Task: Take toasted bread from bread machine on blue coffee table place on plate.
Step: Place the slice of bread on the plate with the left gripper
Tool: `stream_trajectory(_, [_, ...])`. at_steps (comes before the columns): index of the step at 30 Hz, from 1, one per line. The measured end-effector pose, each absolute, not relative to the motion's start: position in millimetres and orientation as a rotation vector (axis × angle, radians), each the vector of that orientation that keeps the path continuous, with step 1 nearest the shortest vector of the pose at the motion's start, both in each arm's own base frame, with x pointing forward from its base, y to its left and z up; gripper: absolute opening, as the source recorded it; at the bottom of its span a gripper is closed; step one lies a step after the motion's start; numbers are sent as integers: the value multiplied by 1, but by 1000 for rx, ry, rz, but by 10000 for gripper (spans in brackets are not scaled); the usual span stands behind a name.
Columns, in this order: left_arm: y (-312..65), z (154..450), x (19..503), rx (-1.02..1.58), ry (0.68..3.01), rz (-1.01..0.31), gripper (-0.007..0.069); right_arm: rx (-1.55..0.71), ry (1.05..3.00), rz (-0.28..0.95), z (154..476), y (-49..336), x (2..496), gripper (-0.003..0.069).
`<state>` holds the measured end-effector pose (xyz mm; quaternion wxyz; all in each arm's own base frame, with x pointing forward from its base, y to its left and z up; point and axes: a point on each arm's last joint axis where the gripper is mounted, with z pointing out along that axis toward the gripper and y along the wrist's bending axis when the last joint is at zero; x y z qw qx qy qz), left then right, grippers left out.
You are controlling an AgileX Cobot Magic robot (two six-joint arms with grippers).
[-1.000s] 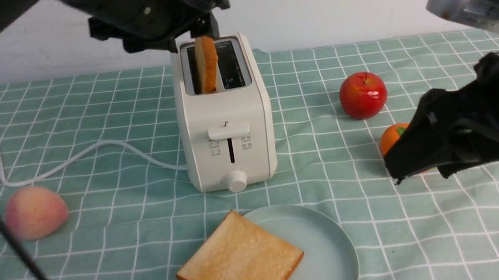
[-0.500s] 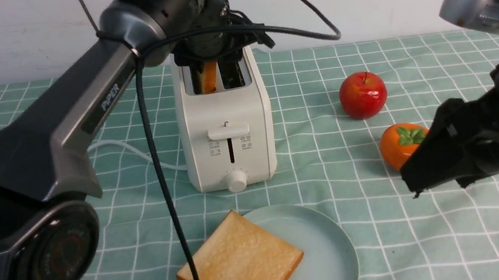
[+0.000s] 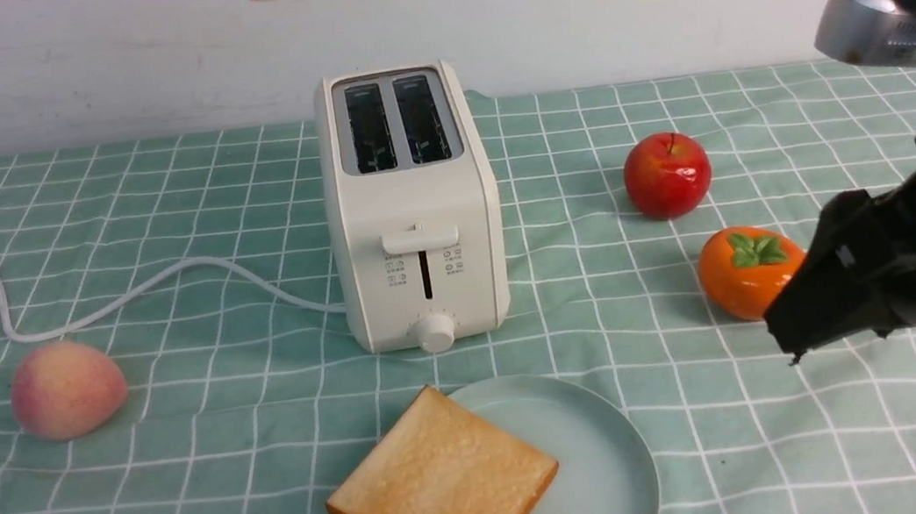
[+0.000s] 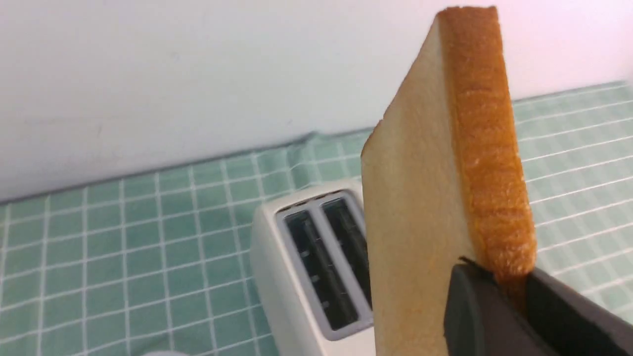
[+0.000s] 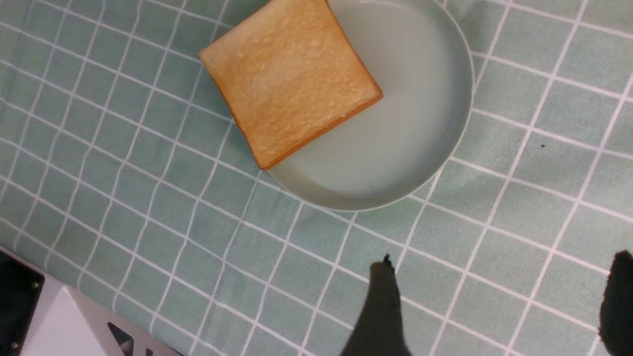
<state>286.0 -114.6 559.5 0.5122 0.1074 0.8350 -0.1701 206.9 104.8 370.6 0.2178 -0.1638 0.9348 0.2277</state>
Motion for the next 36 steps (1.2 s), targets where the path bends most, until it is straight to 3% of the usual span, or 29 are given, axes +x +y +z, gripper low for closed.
stream_trajectory(3, [-99, 568, 249, 370, 1983, -572, 43, -539, 2568, 632, 371, 106, 206, 547])
stream_trajectory(5, [-98, 551, 240, 437, 2026, -699, 43, -615, 2547, 659, 371, 108, 204, 547])
stream_trajectory(6, [-97, 553, 237, 443, 2016, -690, 43, -624, 2544, 664, 372, 109, 203, 547])
stream_trajectory(7, [-101, 522, 237, 498, 2093, -824, 43, -703, 2514, 709, 373, 112, 201, 547])
stream_trajectory(9, [-104, 503, 239, 523, 2135, -895, 43, -743, 2496, 739, 374, 114, 199, 547])
stream_trajectory(10, [-111, 460, 245, 556, 2222, -1036, 43, -809, 2458, 805, 376, 118, 196, 547])
stream_trajectory(12, [-118, 419, 251, 559, 2279, -1178, 43, -862, 2417, 853, 378, 121, 194, 547])
stream_trajectory(16, [-125, 328, 270, 269, 2320, -1384, 43, -909, 2352, 927, 382, 125, 192, 547])
stream_trajectory(17, [-125, 325, 269, 259, 2321, -1398, 43, -911, 2351, 926, 382, 125, 192, 547])
stream_trajectory(18, [-124, 292, 279, 59, 2325, -1407, 43, -917, 2343, 935, 383, 126, 191, 547])
stream_trajectory(19, [-123, 288, 280, 40, 2327, -1408, 43, -918, 2342, 934, 383, 126, 191, 547])
stream_trajectory(21, [-121, 249, 288, -147, 2377, -1375, 43, -922, 2342, 932, 383, 126, 191, 547])
stream_trajectory(27, [-127, 205, 296, -241, 2497, -1304, 103, -923, 2340, 931, 383, 126, 191, 547])
stream_trajectory(30, [-135, 195, 296, -215, 2535, -1241, 193, -923, 2340, 931, 383, 126, 191, 547])
stream_trajectory(36, [-130, 210, 301, -67, 2509, -1054, 525, -923, 2340, 932, 383, 126, 191, 547])
